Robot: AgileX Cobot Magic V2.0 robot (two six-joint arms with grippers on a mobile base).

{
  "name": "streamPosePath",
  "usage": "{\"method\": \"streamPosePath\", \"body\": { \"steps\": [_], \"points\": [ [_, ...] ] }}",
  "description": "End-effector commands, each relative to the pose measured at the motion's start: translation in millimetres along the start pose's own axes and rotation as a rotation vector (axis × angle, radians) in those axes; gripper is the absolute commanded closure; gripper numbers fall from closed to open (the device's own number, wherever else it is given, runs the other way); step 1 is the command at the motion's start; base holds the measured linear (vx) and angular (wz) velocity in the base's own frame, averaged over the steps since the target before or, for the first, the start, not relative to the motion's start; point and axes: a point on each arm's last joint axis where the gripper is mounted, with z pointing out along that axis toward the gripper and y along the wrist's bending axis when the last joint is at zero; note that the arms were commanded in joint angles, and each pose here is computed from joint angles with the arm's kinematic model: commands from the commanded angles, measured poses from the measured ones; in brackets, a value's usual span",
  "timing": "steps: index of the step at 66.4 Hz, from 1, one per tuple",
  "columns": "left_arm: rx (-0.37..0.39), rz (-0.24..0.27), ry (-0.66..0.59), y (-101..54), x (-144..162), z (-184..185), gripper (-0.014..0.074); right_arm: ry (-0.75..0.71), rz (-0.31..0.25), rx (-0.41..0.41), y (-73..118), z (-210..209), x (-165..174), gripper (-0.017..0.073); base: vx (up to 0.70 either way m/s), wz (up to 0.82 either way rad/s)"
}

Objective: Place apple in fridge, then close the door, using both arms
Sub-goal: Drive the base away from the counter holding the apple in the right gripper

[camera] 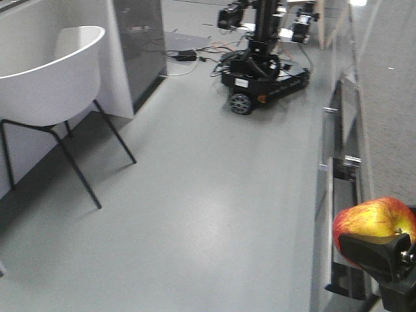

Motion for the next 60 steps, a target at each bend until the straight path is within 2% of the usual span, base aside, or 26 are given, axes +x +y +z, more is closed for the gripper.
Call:
{"method": "streamPosePath", "body": {
  "steps": [1, 60],
  "points": [
    [0.009, -0.008, -0.059, 0.1, 2.1, -1.3, 0.0599, -0.1, 0.003, 0.002, 0.5, -7.6, -12.8, 0.0365, 0.05, 0.44],
    [0.009, -0.008, -0.059, 0.1, 2.1, -1.3, 0.0599, -0.1, 0.003, 0.002, 0.5, -7.6, -12.8, 0.0365, 0.04, 0.39]
  ]
}}
